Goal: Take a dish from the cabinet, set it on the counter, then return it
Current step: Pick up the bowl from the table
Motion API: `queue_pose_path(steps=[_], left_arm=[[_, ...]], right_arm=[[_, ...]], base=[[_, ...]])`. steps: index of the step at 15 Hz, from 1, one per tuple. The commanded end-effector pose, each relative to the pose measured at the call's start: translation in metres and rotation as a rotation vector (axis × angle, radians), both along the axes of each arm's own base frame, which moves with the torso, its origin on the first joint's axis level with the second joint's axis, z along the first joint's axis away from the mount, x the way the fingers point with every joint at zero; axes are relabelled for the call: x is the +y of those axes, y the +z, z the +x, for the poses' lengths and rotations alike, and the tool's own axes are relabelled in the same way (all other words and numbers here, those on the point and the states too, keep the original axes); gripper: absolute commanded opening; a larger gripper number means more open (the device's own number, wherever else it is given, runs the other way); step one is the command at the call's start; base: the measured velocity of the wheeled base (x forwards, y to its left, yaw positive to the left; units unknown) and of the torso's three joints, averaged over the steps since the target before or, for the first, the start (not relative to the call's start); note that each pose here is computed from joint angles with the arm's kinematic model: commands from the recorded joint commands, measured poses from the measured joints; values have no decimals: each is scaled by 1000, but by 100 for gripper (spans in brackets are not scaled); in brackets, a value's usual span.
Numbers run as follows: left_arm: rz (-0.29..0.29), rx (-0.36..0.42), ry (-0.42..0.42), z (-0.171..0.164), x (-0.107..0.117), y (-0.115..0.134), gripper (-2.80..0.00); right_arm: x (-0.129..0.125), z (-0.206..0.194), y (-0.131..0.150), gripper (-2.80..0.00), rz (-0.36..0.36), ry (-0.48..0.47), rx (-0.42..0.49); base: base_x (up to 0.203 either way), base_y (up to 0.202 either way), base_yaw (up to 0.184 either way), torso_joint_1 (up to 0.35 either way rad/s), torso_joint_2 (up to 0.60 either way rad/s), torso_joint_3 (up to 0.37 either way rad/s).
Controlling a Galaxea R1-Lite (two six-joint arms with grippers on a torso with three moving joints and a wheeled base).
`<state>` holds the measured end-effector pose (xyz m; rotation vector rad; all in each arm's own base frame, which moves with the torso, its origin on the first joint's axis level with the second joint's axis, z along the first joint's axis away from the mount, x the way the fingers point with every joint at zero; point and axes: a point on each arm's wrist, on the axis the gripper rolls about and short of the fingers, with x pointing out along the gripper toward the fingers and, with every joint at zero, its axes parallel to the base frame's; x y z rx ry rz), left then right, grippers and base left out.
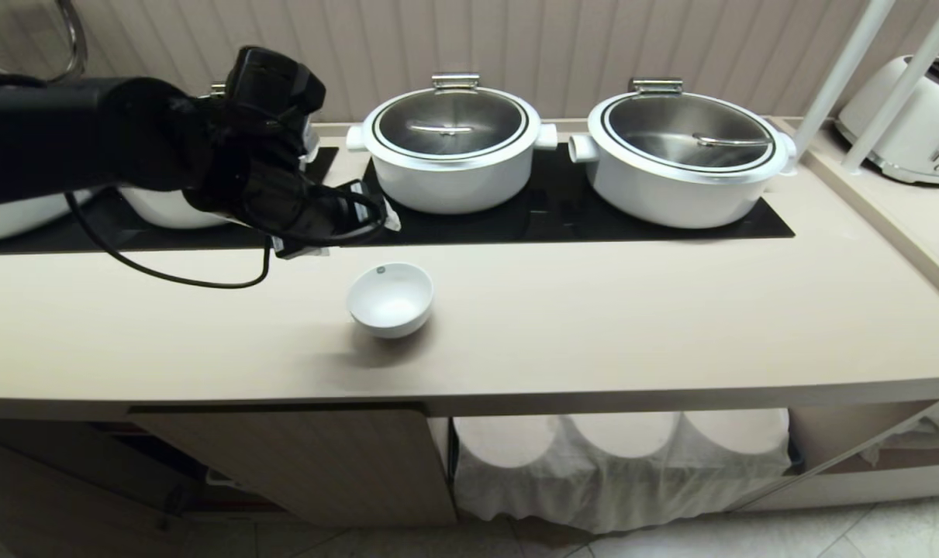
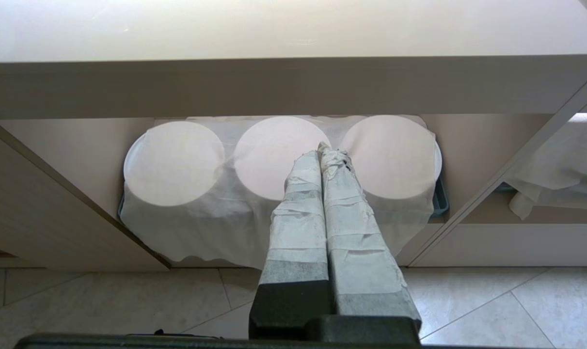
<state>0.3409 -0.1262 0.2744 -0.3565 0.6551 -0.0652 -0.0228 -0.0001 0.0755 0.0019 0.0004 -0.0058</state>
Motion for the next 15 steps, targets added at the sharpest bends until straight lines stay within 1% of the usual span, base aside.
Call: queue_pose_path(steps=[1,2,3,4,6,7,8,9,11,15], left_arm=[[6,-35,26,-21,8,5,0],[16,-53,36,-26,10,2,0],[29,-87,44,-33,13,-1,0],[57,-126,47,-40,17,-4,0],[147,-214,43,-53,26,-9,0],[199,-277,37,-59,31,-8,0],[237,-329,35,-63,35,-6,0],[257,-363,49,-67,39,-5,0],[259,-398,78,-74,48,-3,0],[258,-424,86,-109,61,-15,0]], right_arm=[[0,0,0,-280,0,1,0],[0,0,0,-280,0,1,0],[0,0,0,-280,0,0,0],[0,0,0,-280,0,1,0],[0,0,0,-280,0,1,0],[0,0,0,-280,0,1,0],[0,0,0,-280,0,0,0],[0,0,0,-280,0,1,0],[0,0,0,-280,0,0,0],[0,0,0,-280,0,0,0]], base=[[0,0,0,0,0,0],[0,0,0,0,0,0],[0,0,0,0,0,0],[0,0,0,0,0,0],[0,0,0,0,0,0],[0,0,0,0,0,0],[0,0,0,0,0,0],[0,0,0,0,0,0],[0,0,0,0,0,0],[0,0,0,0,0,0]])
